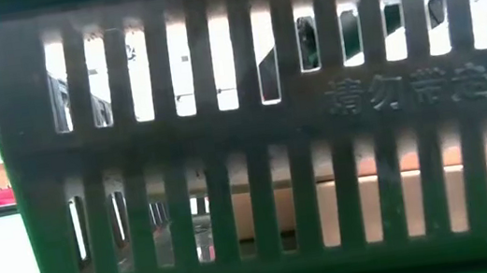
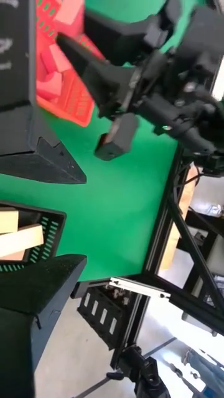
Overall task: Sort & place blocks by color
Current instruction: Put the orange block into the orange bin
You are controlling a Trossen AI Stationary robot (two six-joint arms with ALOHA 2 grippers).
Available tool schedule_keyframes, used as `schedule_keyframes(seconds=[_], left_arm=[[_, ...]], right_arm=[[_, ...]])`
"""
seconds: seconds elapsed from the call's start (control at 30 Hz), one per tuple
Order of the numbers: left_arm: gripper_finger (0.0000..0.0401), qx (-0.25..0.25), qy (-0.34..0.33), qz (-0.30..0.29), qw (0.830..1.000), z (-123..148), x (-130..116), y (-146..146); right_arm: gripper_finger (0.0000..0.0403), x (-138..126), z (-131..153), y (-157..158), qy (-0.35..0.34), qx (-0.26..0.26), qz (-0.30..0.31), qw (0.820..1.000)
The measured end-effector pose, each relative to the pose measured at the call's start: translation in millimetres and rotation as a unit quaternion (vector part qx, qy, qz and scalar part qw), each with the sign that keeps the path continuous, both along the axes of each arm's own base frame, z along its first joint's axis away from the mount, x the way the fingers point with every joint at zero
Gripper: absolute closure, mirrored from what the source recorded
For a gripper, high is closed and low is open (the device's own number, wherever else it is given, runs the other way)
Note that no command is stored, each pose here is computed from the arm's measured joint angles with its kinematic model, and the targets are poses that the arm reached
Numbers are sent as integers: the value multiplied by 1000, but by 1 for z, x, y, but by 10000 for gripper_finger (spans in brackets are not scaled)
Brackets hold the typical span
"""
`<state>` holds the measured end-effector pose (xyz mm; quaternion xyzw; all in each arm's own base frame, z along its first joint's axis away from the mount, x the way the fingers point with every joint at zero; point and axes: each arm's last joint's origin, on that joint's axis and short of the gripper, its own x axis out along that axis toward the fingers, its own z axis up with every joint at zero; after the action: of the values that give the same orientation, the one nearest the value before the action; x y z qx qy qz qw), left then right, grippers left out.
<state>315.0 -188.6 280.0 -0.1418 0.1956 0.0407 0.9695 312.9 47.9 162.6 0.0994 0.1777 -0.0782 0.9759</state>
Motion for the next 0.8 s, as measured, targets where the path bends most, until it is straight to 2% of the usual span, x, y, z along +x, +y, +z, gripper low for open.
schedule_keyframes(seconds=[0.17, 0.47, 0.8], left_arm=[[206, 9, -1, 2, 1000, 0, 1, 1], [206, 9, -2, 2, 1000, 0, 1, 1], [206, 8, -3, 2, 1000, 1, 1, 1]], right_arm=[[275, 3, -14, 1, 18, 15, -7, 1000], [268, 3, -15, 1, 22, 9, -4, 1000], [185, 1, -13, 2, 27, 11, -4, 1000]])
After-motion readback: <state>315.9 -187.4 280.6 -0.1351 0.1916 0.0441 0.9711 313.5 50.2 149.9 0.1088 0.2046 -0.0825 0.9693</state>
